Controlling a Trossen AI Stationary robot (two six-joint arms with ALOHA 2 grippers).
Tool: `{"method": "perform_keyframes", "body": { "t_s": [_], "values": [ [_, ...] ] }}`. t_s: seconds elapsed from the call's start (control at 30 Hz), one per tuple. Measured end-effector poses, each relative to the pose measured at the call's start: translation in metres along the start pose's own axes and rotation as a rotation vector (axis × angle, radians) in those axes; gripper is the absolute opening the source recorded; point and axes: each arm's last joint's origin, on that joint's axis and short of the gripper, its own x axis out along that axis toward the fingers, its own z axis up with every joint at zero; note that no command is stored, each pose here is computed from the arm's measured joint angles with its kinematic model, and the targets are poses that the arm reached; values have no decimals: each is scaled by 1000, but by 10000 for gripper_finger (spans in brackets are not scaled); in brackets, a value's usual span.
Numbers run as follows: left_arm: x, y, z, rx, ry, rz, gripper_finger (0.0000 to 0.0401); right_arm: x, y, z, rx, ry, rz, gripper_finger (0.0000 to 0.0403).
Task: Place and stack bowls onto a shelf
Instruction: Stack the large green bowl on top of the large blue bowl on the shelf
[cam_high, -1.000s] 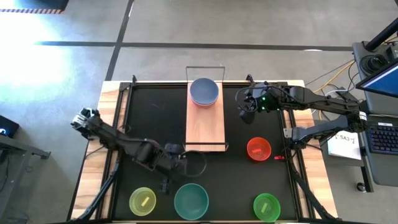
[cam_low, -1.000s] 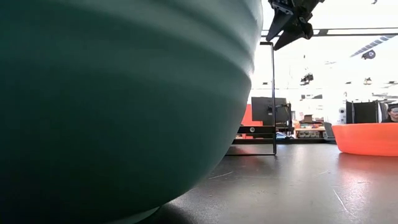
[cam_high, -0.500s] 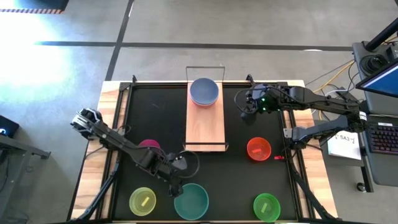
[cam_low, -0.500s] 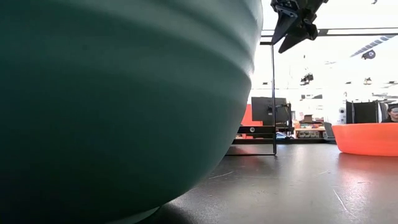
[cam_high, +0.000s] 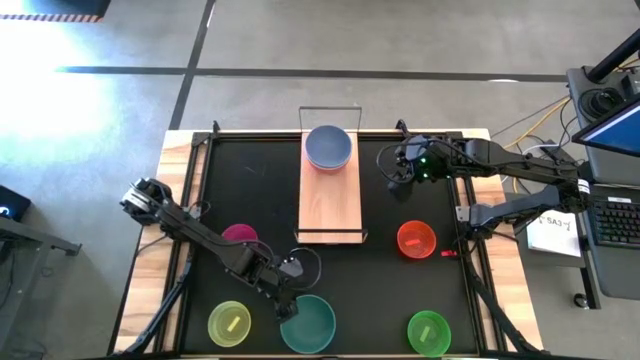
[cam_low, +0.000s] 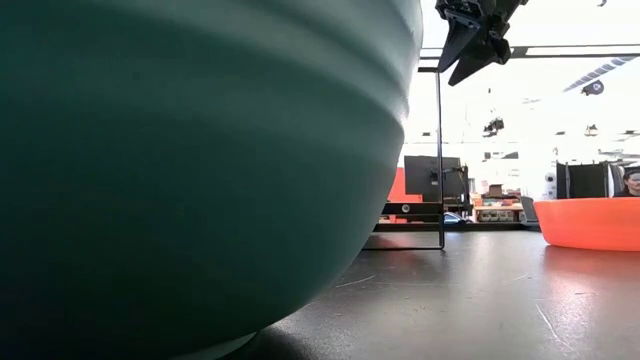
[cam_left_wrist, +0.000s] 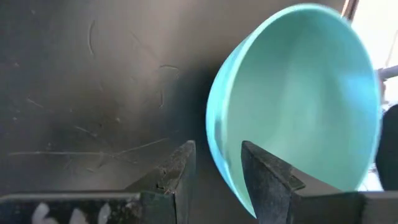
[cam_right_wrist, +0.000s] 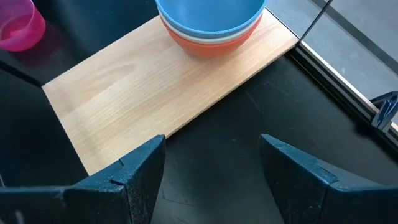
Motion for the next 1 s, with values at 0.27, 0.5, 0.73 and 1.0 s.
{"method": "perform_keyframes", "body": {
  "t_s": [0.27,0.5,0.73,1.0],
  "values": [
    [13,1,-1,1,20,0,107,0,0,0,0,0,0,244],
    [14,1,-1,26,26,-3,24,0,0,0,0,0,0,244],
    [14,0,-2,26,75,-34,2,0,0,0,-1,2,-1,244],
    [-8,-14,4,71,166,-49,1,0,0,-1,-2,7,-3,244]
  ]
}}
